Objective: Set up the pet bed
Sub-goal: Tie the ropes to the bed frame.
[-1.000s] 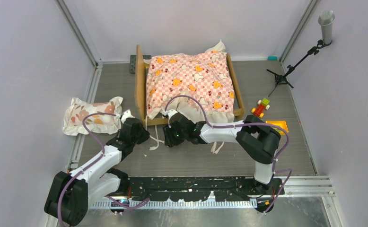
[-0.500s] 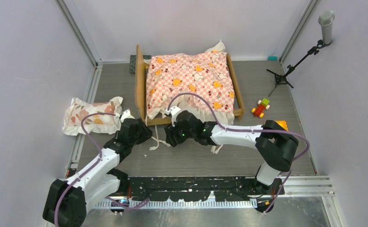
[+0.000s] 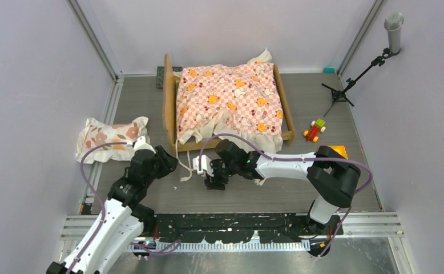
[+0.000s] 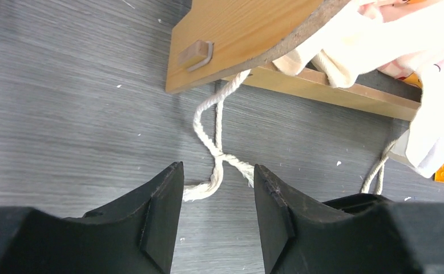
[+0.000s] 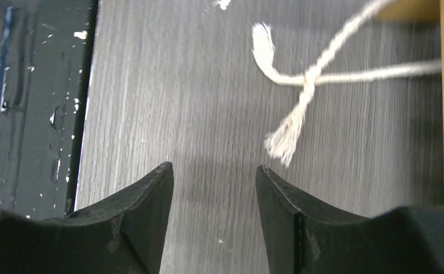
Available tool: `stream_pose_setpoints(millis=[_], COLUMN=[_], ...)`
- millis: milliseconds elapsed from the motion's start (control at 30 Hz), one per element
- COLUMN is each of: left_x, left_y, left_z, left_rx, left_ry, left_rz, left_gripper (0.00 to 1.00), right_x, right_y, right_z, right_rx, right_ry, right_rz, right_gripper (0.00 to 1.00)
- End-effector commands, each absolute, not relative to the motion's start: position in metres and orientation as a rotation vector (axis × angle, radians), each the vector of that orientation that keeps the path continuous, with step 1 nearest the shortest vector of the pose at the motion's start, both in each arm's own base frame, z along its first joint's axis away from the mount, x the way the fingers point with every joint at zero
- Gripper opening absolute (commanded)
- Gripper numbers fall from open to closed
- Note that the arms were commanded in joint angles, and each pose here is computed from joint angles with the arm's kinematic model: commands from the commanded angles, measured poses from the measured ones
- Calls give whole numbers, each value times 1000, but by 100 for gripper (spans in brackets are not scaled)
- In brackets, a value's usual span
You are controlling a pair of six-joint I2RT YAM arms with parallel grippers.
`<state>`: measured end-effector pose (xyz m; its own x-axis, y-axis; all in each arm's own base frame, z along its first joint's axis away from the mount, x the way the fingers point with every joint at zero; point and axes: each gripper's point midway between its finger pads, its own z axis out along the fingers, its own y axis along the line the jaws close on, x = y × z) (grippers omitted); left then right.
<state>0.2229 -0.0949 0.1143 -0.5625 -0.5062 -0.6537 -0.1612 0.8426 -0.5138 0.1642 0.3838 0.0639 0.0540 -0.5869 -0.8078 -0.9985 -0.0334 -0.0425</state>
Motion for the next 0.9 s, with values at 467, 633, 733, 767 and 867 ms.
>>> stream_pose_setpoints(millis=[467,633,733,767,867], left_x=[198,197,197,198,198], left_y=[-52,-42,-40,-40,-42], left_z=[161,163,162,162,159], left_rx=[-550,-576,-581,-582,-578], left_ry=[2070,2051,2046,2045,2058], left_rz=[-335,-282,-272,-272,-272], left_gripper=[53,53,54,54,54], right_x=[186,187,189,189,189], right_y=[448,457,462,464,465], right_z=[77,74,69,68,63], right_rx=[-2217,-2267,-2277,-2278,-2300], right_ry=[842,806,809,808,825], right_rz=[728,769,784,787,800], right_gripper=[51,51,51,51,50])
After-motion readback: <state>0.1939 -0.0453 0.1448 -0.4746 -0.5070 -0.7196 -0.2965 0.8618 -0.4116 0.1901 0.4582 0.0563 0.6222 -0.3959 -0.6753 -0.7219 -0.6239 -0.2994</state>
